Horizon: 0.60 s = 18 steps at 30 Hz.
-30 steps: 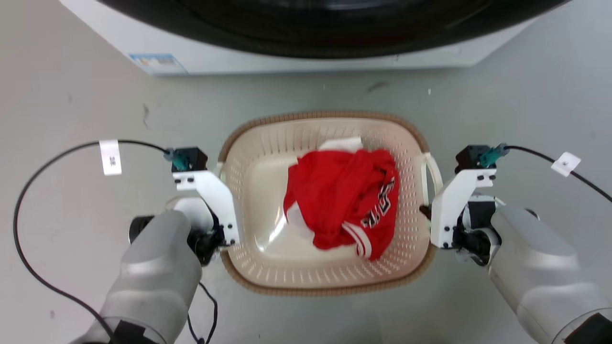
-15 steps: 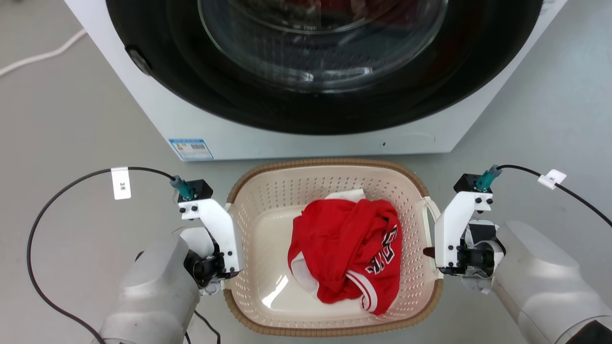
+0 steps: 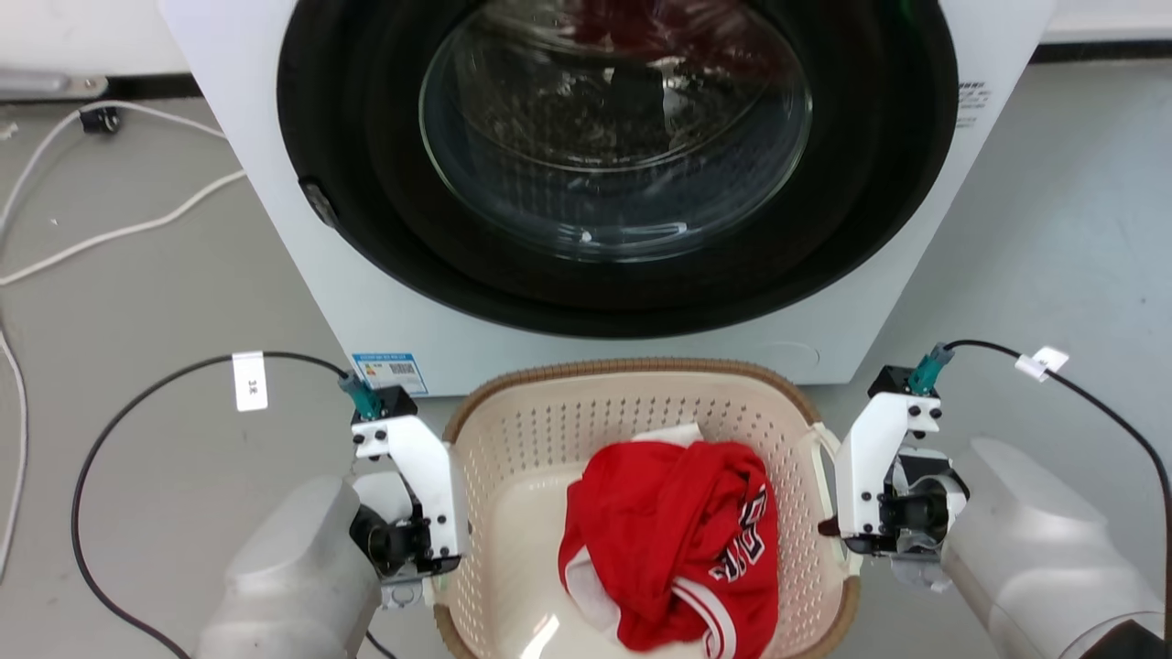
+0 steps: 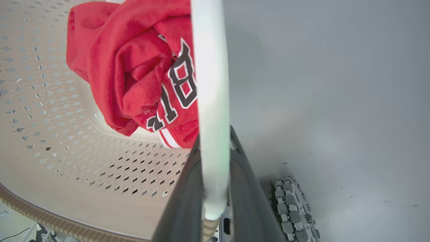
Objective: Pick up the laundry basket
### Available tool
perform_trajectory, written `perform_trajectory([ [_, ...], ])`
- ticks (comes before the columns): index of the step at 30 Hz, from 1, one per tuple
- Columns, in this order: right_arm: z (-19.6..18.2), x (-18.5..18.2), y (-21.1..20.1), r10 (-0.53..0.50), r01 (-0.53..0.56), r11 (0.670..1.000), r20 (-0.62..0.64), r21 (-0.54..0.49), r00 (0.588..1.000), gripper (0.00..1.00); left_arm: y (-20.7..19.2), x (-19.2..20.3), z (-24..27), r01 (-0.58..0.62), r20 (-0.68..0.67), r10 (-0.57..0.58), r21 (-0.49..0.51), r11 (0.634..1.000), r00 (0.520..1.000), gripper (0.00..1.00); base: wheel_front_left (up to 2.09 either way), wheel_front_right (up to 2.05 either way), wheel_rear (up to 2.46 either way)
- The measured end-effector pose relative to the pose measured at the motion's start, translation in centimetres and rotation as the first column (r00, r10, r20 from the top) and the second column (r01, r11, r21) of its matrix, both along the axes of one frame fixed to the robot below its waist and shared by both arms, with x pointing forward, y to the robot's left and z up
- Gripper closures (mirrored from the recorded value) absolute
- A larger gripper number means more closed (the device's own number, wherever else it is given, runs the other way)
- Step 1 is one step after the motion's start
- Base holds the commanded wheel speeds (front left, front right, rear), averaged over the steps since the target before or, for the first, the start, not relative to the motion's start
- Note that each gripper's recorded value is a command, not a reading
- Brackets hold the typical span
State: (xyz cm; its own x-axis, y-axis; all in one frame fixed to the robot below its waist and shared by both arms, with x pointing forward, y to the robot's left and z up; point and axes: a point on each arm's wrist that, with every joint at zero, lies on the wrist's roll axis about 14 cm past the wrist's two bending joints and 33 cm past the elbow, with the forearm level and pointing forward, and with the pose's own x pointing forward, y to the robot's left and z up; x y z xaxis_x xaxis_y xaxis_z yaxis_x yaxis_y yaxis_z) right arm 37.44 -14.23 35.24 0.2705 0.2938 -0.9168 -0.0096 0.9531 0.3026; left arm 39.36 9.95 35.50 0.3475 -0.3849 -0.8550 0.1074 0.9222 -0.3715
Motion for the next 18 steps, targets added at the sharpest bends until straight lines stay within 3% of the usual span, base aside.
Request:
perform_trajectory([
  [18,0.7,-4.0,0.0,0.000,0.000,1.000,-0.051,0.008,0.999,1.00,0.1,-4.0,0.4,0.003,-0.028,-0.003,-0.008,1.000,1.000,1.00,0.00,0.00,0.00],
])
